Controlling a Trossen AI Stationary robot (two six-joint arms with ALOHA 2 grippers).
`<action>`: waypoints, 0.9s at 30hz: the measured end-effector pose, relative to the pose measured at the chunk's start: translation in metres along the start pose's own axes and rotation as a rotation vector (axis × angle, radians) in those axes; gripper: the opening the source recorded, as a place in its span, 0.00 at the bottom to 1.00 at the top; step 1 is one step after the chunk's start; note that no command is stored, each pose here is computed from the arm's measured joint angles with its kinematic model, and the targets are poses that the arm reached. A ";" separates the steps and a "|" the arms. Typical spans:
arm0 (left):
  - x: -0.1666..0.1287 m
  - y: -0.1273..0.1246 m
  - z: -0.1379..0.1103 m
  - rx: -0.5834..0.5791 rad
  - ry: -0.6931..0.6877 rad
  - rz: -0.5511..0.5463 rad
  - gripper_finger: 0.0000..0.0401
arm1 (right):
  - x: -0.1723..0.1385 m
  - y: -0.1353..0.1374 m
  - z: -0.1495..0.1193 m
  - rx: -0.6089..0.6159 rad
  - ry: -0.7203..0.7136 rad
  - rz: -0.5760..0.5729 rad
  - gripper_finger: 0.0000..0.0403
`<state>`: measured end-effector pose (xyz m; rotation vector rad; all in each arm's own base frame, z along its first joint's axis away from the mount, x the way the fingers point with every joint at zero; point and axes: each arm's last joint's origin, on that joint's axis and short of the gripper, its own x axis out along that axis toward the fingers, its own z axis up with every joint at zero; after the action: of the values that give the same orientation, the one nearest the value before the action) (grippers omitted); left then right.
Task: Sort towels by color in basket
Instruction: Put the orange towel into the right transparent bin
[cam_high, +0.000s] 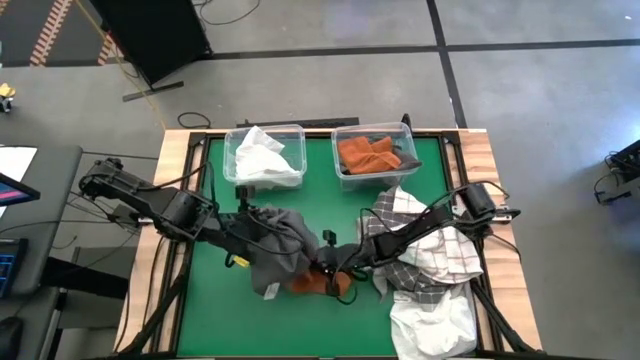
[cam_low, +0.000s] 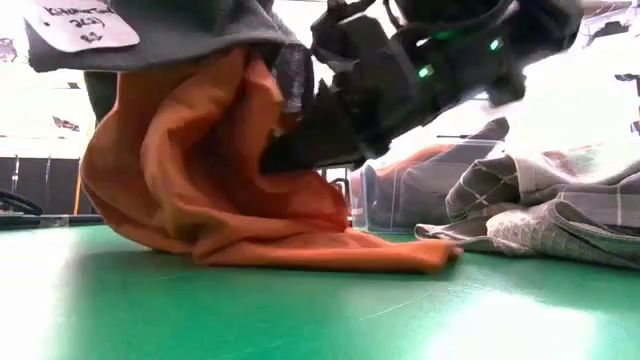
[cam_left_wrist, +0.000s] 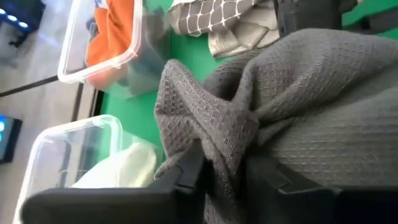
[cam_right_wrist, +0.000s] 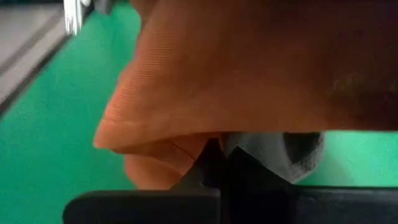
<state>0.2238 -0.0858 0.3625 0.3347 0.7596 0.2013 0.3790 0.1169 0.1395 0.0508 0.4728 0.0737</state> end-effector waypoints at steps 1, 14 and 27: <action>-0.002 -0.001 0.000 -0.003 -0.007 -0.009 0.21 | -0.004 0.002 0.001 -0.010 0.030 0.001 0.05; 0.000 -0.017 0.008 -0.004 -0.072 -0.146 0.55 | -0.053 0.016 0.017 -0.033 0.217 0.029 0.07; 0.085 -0.079 0.003 0.094 0.203 -0.329 0.68 | -0.057 0.016 0.018 -0.018 0.233 0.024 0.07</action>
<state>0.2911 -0.1345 0.2813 0.2760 1.0148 -0.1126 0.3360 0.1273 0.1825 0.0304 0.7047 0.1081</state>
